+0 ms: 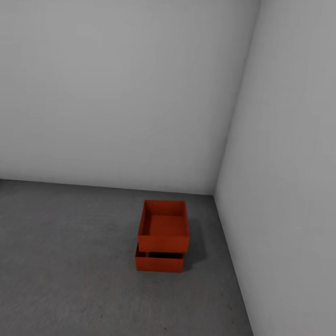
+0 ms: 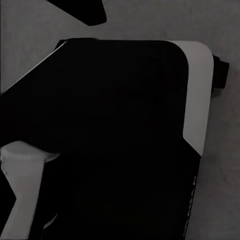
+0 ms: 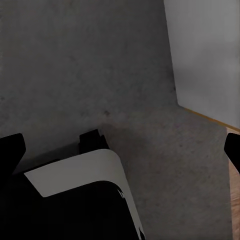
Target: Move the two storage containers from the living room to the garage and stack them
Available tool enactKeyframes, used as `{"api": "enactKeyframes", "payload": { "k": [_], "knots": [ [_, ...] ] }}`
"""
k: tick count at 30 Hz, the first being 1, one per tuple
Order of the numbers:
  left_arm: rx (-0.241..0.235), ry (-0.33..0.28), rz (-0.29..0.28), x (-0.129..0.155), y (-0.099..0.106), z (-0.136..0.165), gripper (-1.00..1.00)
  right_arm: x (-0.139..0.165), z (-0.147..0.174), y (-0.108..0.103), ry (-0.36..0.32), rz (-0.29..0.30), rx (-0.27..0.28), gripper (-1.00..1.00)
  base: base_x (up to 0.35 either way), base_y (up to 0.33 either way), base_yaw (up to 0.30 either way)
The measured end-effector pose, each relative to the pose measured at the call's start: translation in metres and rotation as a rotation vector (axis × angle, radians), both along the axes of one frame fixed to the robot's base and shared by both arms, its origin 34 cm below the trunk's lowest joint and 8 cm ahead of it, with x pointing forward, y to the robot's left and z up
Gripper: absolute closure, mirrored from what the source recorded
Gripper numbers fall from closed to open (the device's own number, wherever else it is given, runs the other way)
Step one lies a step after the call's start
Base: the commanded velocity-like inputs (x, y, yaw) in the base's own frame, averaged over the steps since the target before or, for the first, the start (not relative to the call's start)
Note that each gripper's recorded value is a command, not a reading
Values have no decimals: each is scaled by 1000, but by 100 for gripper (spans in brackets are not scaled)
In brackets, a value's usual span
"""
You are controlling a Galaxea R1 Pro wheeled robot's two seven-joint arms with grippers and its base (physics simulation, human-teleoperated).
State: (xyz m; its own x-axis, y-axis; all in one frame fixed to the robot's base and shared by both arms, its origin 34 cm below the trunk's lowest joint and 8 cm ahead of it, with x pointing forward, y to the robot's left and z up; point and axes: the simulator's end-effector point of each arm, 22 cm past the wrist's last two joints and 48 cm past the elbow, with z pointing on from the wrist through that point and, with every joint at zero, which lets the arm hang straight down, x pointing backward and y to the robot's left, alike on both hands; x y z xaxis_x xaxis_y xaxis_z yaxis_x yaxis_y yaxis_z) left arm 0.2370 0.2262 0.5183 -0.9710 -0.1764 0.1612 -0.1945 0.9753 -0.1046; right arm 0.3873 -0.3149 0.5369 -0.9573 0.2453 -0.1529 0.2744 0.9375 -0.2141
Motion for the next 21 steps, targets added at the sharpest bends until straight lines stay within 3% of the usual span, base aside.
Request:
{"api": "enactKeyframes", "payload": {
  "k": [21],
  "knots": [
    [-1, 9, -4, -4, -1, 0, -100, 0, 0, 0, 0, 0, 0, -100, 0, 0, 0]
  ]
}}
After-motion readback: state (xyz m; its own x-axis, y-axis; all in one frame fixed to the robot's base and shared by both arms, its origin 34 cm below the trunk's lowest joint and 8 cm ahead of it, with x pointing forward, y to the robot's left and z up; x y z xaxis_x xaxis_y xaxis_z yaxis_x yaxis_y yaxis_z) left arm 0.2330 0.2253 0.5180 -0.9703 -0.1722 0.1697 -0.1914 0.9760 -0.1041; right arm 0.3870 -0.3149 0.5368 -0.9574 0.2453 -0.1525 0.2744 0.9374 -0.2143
